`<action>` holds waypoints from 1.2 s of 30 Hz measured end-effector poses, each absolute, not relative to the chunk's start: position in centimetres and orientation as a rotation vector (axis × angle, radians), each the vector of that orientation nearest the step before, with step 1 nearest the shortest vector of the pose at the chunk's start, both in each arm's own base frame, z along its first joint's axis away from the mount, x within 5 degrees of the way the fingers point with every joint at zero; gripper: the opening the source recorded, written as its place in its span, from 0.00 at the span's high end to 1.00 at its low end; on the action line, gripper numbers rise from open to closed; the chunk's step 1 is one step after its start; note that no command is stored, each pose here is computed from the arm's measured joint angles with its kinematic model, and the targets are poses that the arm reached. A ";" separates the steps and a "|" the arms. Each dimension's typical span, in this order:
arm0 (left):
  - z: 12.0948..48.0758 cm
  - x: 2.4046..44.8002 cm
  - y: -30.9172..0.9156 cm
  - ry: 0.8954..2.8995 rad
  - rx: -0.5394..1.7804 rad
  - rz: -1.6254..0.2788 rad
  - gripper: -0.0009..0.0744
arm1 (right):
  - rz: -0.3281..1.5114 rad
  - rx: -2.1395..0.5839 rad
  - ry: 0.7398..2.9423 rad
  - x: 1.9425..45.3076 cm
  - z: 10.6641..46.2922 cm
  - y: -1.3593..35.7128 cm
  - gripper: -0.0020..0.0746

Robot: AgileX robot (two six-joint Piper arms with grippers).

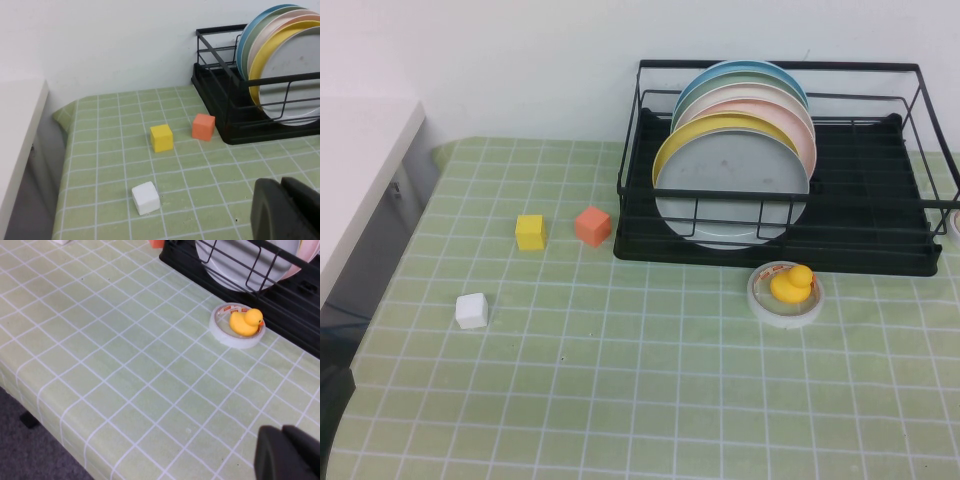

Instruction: Place plate on rack

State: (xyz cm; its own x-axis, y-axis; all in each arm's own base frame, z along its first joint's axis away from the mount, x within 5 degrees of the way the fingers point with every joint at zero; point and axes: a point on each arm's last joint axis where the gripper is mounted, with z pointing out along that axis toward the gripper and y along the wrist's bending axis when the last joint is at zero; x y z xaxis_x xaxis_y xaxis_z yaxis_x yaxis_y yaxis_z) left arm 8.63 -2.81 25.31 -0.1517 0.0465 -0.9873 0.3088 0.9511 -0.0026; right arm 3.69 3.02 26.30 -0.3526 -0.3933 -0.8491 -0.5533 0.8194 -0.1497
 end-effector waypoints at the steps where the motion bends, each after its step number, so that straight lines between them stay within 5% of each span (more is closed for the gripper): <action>1: 25.3 8.6 -2.8 1.715 0.269 -0.233 0.99 | 0.199 -0.701 1.988 3.7 26.3 3.0 0.97; 17: 25.8 6.5 -0.5 1.615 -0.100 -0.292 0.99 | 0.206 -0.694 1.991 3.7 26.3 3.0 0.97; 28: 20.6 6.3 -0.6 1.571 -0.236 -0.394 0.99 | 0.208 -0.693 1.990 3.7 26.3 3.0 0.97; 36: 20.5 6.3 -0.8 1.545 -0.234 -0.435 0.99 | 0.208 -0.694 1.993 3.7 26.2 3.0 0.97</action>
